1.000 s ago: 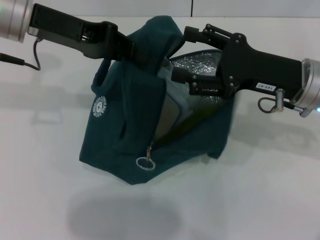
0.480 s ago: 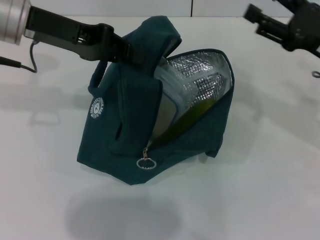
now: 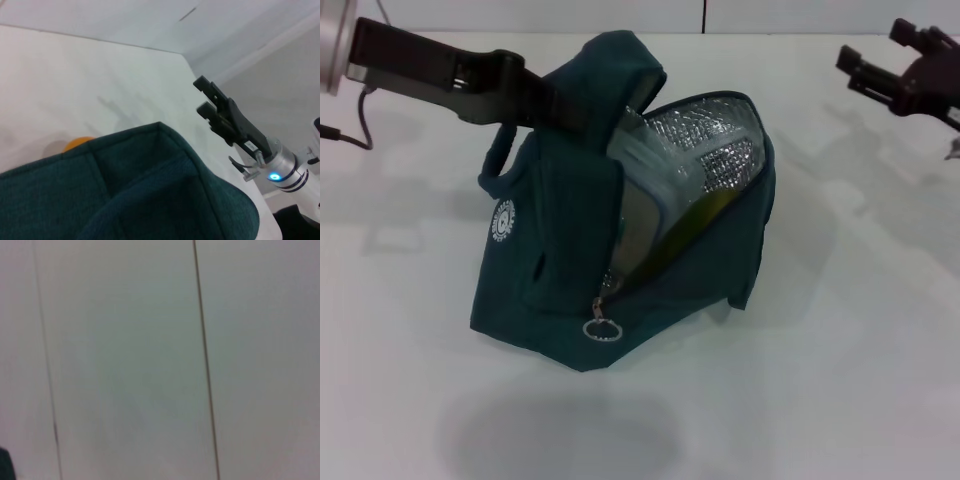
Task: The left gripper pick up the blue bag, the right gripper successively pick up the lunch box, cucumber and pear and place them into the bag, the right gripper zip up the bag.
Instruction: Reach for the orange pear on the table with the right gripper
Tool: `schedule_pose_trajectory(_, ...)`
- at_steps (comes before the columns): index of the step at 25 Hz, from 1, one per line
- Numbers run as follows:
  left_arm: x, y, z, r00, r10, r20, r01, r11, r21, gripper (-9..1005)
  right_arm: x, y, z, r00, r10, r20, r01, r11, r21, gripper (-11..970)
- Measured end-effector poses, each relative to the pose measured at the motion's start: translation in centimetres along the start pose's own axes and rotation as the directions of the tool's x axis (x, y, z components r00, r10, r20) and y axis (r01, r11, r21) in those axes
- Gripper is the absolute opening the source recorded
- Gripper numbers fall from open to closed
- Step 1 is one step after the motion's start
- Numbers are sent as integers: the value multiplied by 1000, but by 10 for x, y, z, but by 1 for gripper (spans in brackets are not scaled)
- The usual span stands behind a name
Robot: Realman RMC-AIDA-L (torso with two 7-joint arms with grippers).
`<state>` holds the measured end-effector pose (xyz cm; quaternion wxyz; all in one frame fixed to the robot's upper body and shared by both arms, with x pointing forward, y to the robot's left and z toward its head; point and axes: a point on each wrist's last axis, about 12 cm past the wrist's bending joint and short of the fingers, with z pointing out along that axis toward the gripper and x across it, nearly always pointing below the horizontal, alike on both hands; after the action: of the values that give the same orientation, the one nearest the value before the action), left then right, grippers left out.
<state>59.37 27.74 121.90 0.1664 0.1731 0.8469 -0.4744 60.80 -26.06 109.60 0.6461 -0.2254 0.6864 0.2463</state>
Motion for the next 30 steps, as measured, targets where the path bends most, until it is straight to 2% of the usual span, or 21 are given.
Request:
schedule_pose_trajectory(8, 5, 6, -9, 1000, -20, 24, 20, 1000, -10, 44, 1, 19, 30, 994, -86, -73, 81, 995, -66, 858)
schedule_pose_trajectory(14, 10, 13, -27, 997, -36, 70, 39, 999, -33, 44, 3, 35, 36, 991, -105, -79, 92, 985, -148, 858)
schedule_pose_trajectory(22, 18, 22, -50, 991, -57, 121, 65, 996, -66, 44, 5, 42, 37, 991, -108, -76, 92, 977, -192, 857)
schedule_pose_trajectory(30, 17, 22, -50, 991, -50, 123, 58, 996, -63, 44, 7, 47, 47, 984, -132, -117, 105, 971, -214, 856)
